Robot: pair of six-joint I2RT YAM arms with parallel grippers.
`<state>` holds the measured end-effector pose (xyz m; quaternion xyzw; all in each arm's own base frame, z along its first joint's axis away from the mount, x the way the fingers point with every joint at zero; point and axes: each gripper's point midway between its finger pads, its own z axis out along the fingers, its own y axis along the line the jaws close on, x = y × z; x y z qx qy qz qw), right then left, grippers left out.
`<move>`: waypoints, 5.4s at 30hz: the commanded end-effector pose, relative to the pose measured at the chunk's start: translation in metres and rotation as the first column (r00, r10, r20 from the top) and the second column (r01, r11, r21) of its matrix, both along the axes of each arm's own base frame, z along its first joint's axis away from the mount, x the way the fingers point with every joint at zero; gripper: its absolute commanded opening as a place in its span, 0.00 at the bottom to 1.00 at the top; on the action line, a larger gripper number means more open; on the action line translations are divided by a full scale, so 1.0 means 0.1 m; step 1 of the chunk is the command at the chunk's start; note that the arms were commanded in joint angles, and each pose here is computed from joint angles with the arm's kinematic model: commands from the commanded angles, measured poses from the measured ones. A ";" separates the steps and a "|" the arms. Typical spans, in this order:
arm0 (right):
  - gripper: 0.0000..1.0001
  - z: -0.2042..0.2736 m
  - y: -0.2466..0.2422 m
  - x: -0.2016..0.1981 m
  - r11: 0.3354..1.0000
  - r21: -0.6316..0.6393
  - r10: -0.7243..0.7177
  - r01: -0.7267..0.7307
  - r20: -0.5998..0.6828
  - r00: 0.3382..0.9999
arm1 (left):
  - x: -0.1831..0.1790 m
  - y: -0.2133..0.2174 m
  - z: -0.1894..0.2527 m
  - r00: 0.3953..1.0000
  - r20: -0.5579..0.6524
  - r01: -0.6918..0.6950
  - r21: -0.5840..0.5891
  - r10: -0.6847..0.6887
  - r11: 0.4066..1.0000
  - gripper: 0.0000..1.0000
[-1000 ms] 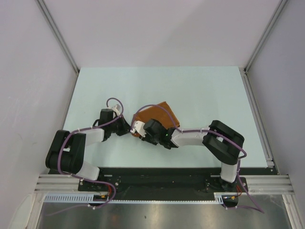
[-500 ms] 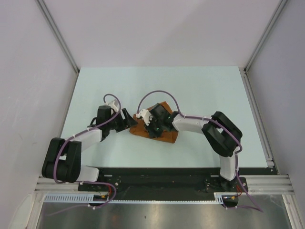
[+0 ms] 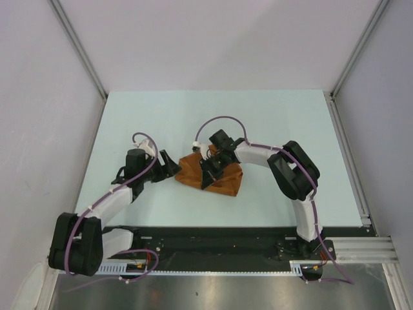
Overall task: Fold the napkin, place the utensils inside, and roll it up
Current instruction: Roll the napkin with the utensil
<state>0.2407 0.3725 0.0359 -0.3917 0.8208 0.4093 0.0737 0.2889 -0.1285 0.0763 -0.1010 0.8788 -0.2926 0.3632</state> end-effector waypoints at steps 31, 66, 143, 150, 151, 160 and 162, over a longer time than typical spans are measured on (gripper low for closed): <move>0.00 -0.15 -0.09 0.19 0.990 0.046 -0.104 0.136 -0.422 0.901 | 0.17 -0.23 -0.05 0.989 0.112 0.097 0.019 -0.099 0.995 0.65; 0.55 0.47 -0.07 0.26 0.980 0.124 -0.108 0.154 -0.319 0.942 | 0.36 -0.20 -0.54 0.996 -0.078 0.064 0.178 -0.050 0.982 0.00; 0.27 -0.47 -0.18 -0.28 0.980 -0.198 0.049 -0.006 0.211 0.976 | 0.54 -0.08 0.03 0.997 0.068 -0.033 0.129 0.024 0.991 0.73; 0.25 -0.35 -0.13 -0.35 0.993 -0.116 0.013 -0.005 0.072 0.997 | 0.18 -0.17 -0.07 0.998 0.055 0.039 0.059 -0.042 0.997 0.81; 0.24 -0.35 -0.13 -0.35 0.994 -0.112 0.008 -0.002 0.052 0.999 | 0.15 -0.18 -0.08 0.998 0.051 0.045 0.052 -0.048 0.998 0.82; 0.24 -0.35 -0.13 -0.27 0.995 -0.097 -0.018 0.017 -0.010 1.000 | 0.03 -0.29 -0.29 0.996 -0.012 0.083 -0.021 -0.083 0.996 0.82; 0.24 -0.37 -0.13 -0.26 0.995 -0.101 -0.019 0.018 -0.009 1.000 | 0.04 -0.32 -0.29 0.996 -0.006 0.089 -0.040 -0.089 0.995 0.75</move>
